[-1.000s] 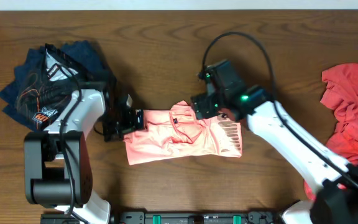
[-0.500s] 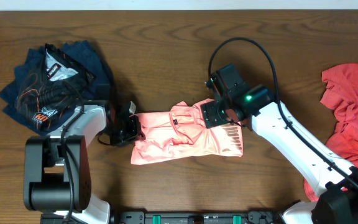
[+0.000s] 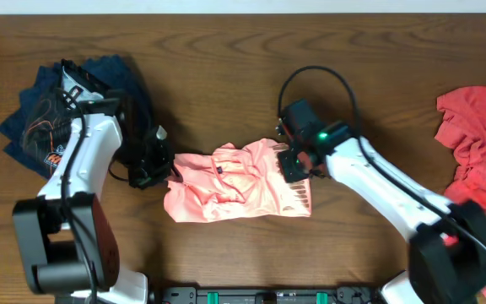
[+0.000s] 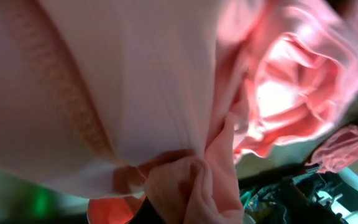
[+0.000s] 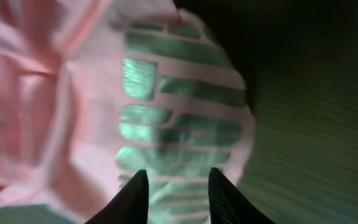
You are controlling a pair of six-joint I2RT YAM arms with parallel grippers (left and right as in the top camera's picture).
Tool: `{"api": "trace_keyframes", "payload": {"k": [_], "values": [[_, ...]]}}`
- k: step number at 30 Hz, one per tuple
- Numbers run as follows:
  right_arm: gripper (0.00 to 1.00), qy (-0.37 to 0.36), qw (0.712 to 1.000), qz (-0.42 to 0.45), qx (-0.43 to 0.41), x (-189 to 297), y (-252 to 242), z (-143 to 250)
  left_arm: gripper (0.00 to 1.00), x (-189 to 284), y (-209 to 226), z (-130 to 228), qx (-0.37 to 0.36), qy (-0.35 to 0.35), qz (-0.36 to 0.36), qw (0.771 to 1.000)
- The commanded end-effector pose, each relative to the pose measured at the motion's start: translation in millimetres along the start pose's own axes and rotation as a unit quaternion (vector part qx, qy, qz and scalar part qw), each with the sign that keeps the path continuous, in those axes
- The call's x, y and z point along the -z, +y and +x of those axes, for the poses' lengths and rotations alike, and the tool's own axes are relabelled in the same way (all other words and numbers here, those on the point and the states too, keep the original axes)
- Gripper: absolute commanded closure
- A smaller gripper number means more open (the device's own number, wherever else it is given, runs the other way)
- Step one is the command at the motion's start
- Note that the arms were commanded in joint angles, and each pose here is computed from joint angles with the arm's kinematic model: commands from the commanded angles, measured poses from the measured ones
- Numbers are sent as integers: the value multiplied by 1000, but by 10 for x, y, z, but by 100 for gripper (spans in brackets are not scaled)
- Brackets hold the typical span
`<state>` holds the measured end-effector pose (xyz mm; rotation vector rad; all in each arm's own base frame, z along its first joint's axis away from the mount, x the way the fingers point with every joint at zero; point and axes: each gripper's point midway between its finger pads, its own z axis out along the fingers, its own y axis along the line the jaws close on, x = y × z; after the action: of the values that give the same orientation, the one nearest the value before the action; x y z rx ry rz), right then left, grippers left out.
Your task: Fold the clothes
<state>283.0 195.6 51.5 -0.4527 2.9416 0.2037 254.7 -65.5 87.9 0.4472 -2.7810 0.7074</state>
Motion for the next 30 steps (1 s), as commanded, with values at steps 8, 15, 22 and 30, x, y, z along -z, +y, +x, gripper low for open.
{"api": "trace_keyframes", "payload": {"k": [8, 15, 22, 30], "values": [[65, 83, 994, -28, 63, -767, 464, 345, 94, 363, -538, 313, -70, -32, 71, 995], [65, 84, 995, -26, 50, -741, 426, 288, 94, 82, -1021, 452, -187, -30, 63, 980], [51, 71, 997, -3, 22, -573, 327, 175, 94, -328, -1362, 459, -254, -52, 16, 966], [41, -39, 993, 80, -83, 403, -395, -368, 93, -676, -1560, 372, -271, -68, -6, 960]]}}
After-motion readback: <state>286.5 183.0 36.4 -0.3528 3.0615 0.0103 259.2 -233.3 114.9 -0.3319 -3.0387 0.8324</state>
